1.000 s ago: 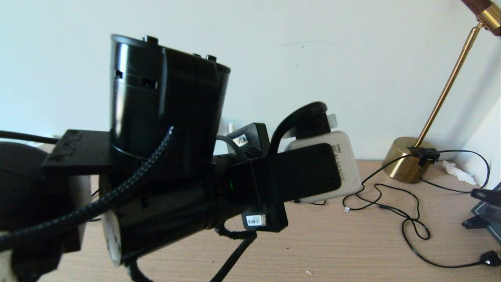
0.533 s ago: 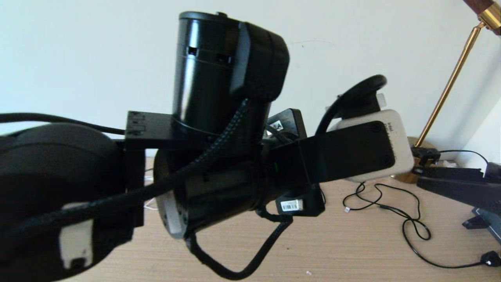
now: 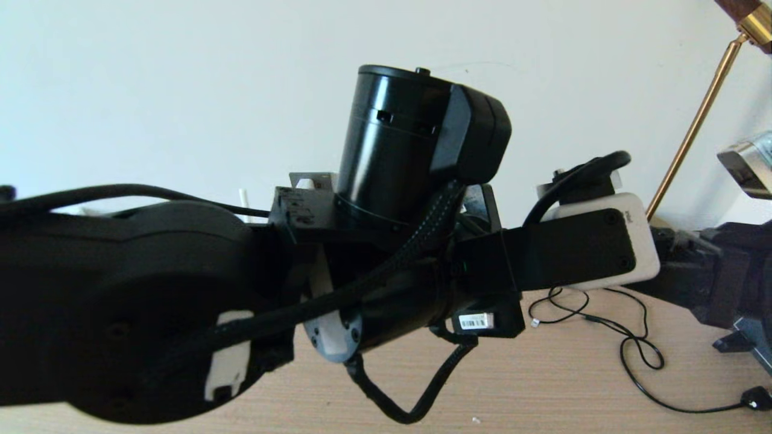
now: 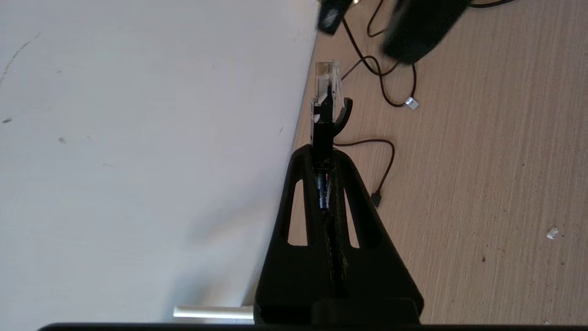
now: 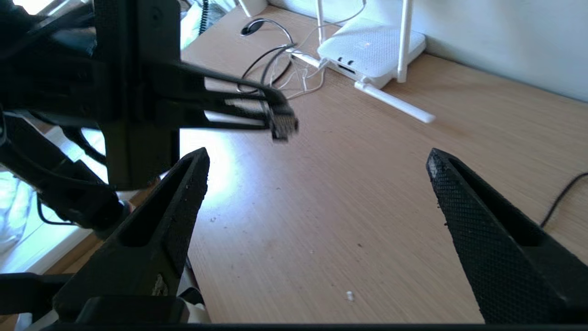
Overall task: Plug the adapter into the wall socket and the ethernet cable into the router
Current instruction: Hand it to the other hand
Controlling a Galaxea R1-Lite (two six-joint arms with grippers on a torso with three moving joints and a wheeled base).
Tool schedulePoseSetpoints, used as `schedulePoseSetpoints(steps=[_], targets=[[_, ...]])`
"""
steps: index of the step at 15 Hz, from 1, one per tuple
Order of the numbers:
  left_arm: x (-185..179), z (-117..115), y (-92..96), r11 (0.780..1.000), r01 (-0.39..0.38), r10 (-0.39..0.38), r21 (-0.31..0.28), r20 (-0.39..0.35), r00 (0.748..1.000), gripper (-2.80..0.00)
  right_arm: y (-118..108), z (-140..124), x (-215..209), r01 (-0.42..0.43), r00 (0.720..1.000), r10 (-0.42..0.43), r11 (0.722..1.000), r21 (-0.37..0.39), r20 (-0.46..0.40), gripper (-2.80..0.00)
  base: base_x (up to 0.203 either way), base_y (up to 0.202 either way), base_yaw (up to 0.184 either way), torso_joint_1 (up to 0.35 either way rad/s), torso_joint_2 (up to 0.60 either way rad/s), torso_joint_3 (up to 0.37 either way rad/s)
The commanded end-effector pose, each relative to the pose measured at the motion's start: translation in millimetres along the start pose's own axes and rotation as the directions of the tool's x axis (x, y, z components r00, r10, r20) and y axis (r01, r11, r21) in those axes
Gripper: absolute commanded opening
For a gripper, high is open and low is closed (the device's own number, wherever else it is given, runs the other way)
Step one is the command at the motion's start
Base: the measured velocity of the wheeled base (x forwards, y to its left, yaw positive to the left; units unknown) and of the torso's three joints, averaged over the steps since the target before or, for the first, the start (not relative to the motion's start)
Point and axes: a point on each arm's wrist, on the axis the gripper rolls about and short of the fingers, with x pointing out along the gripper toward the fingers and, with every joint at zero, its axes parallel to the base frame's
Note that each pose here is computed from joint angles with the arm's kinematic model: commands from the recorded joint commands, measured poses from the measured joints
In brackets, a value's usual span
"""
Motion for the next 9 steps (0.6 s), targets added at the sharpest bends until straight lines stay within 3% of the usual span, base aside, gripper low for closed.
schedulePoseSetpoints(steps=[1,9], targets=[[4.0,0.9,-2.9,1.000,0.006,-0.006,0.008,-0.001,1.000,-2.80,-2.3,1.2,6.1,-0.013,1.000,0.013,1.000,0.004,-0.009,0.00,0.000,0.000,0.000,0.000,0.00,0.000],[13.6,6.0,-0.7,0.999,-0.001,0.000,0.032,0.019,1.000,-2.80,-1.9,4.0,12.4,-0.032,0.999,0.032,0.999,0.002,-0.013,0.00,0.000,0.000,0.000,0.000,0.00,0.000]])
